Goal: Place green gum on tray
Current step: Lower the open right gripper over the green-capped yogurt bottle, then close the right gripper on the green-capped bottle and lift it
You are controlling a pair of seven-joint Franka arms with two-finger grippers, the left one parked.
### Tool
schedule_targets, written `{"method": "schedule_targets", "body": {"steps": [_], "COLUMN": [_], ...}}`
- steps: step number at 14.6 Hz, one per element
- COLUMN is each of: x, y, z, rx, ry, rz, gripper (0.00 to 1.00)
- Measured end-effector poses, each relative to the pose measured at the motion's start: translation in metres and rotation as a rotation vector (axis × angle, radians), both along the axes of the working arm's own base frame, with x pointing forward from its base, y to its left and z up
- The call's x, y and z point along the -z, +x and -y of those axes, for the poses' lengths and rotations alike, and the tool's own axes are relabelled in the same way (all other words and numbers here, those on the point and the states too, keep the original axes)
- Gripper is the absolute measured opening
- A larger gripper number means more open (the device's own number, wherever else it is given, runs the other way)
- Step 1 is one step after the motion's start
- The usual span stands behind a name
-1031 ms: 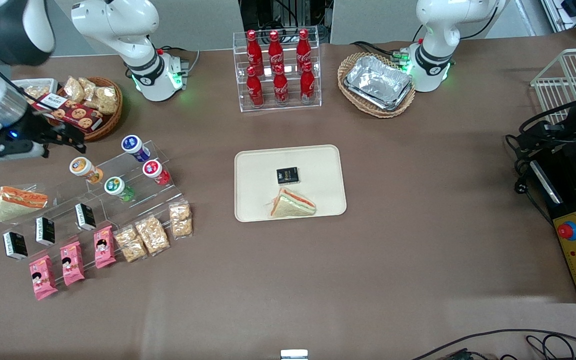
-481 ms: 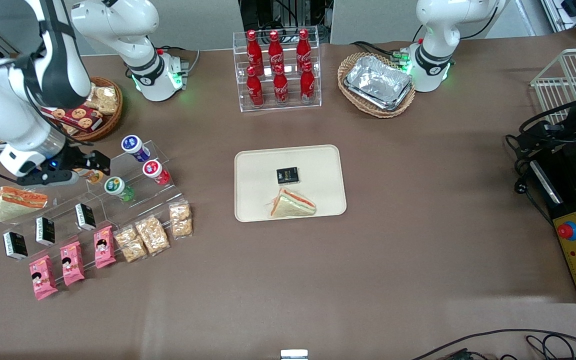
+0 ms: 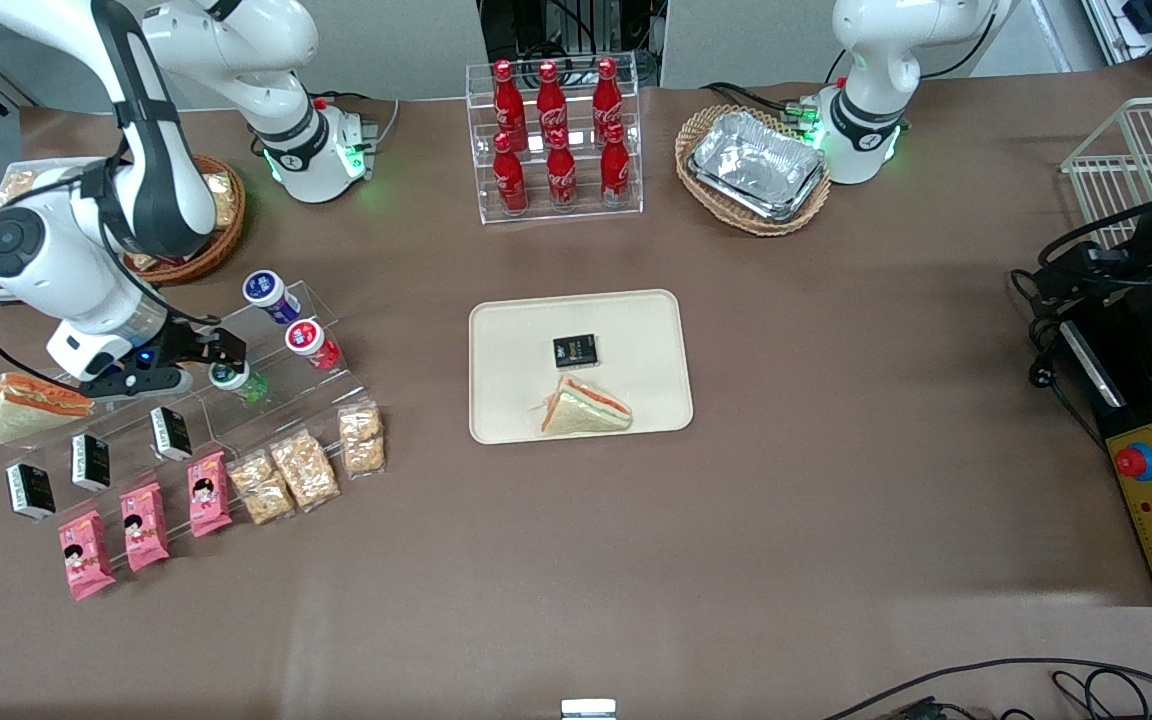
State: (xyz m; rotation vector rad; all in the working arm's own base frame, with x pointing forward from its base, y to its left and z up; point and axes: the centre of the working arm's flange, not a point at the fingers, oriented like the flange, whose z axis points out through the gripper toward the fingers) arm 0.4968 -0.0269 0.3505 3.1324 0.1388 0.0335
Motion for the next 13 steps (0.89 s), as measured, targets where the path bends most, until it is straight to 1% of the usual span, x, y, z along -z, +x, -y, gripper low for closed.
{"method": "schedule_targets", "body": {"steps": [2,7,10,11,12,13], "x": [0.013,0.032,0.036,0.036,0.036,0.036], "y": [-0.002,-0.006,-0.006,-0.006,-0.006,-0.005], "z": [0.0,-0.001,-0.003,-0.003,-0.003,-0.003], "rx": [-0.002,-0.004,-0.008,-0.009,-0.009,-0.009], "ry": [-0.001,-0.001,-0.001,-0.001,-0.001,-0.001], "rz": [0.003,-0.025,-0.03,-0.03,-0.03,-0.03], "gripper": [0.99,0.99,0.97,0.95,0.95,0.92]}}
